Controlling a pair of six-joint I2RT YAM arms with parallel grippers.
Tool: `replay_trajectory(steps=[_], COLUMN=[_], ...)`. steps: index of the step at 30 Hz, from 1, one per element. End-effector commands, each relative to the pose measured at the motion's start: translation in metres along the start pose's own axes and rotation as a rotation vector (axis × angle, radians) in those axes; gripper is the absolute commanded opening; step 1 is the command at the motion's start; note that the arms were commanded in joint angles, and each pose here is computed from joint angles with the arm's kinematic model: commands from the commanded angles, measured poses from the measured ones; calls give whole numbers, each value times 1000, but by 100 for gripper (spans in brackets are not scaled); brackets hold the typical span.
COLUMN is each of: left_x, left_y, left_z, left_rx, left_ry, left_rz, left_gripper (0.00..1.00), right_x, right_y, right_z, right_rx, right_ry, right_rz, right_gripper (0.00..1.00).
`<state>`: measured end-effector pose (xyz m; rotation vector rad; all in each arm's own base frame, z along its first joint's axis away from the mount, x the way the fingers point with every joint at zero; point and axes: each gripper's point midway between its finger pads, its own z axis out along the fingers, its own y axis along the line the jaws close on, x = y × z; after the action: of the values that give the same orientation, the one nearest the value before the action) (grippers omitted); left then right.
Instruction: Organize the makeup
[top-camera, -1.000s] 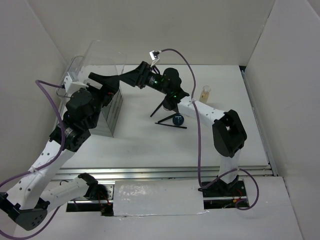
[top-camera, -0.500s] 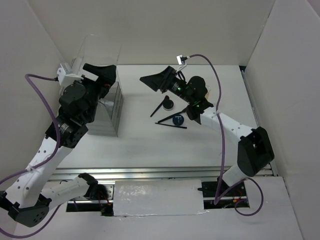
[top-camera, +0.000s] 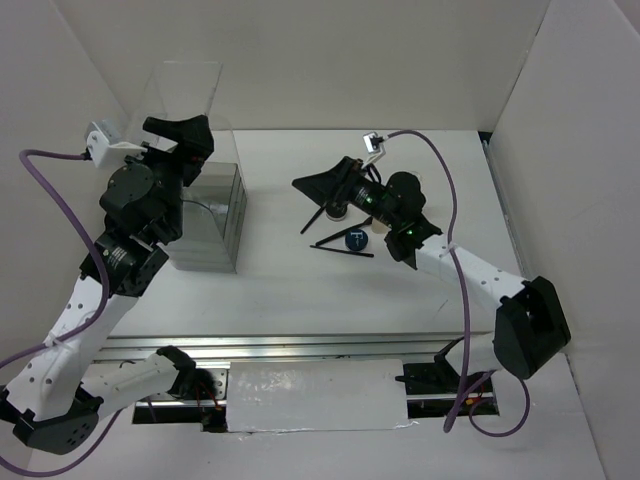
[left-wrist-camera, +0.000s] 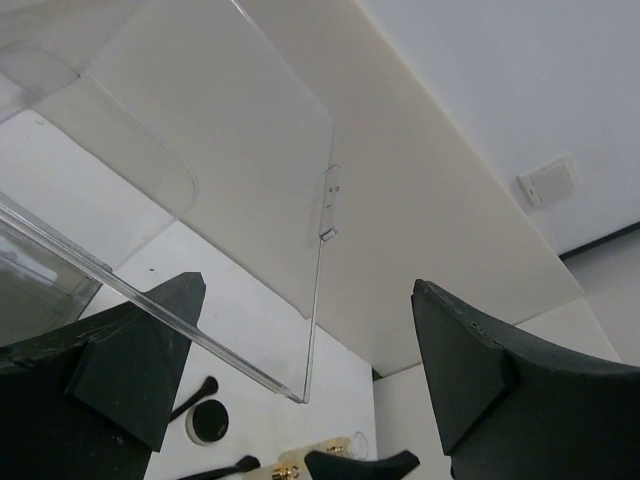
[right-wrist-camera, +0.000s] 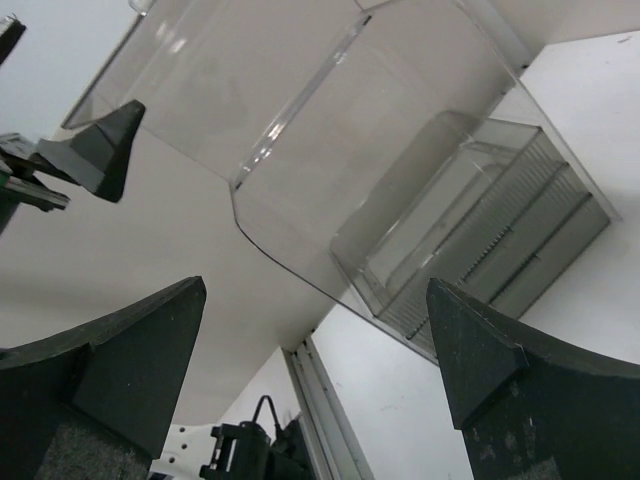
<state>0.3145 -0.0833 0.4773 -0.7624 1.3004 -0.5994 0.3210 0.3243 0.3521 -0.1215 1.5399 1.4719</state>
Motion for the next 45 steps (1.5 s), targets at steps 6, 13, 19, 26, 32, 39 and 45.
replay_trajectory(steps=[6, 13, 19, 26, 32, 39, 45], left_x=[-68, -77, -87, -107, -122, -132, -138], left_y=[-12, 4, 19, 32, 35, 32, 48], left_z=[-13, -13, -7, -7, -4, -5, -12], left_rx=[18, -30, -79, -106, -116, -131, -189], left_ry=[-207, -264, -305, -366, -401, -430, -473], left_rz=[-44, -20, -9, -19, -29, -49, -66], left_gripper=[100, 99, 99, 99, 99, 99, 99], right_x=[-10, -8, -6, -6, -7, -10, -12], right_y=[6, 5, 4, 3, 2, 4, 5], right_z=[-39, -56, -59, -63, -65, -68, -71], right_rx=[89, 126, 136, 148, 164, 171, 186], right_ry=[-64, -66, -54, -48, -46, -52, -53], right_rz=[-113, -144, -154, -166, -177, -193, -211], right_gripper=[100, 100, 100, 100, 100, 100, 100])
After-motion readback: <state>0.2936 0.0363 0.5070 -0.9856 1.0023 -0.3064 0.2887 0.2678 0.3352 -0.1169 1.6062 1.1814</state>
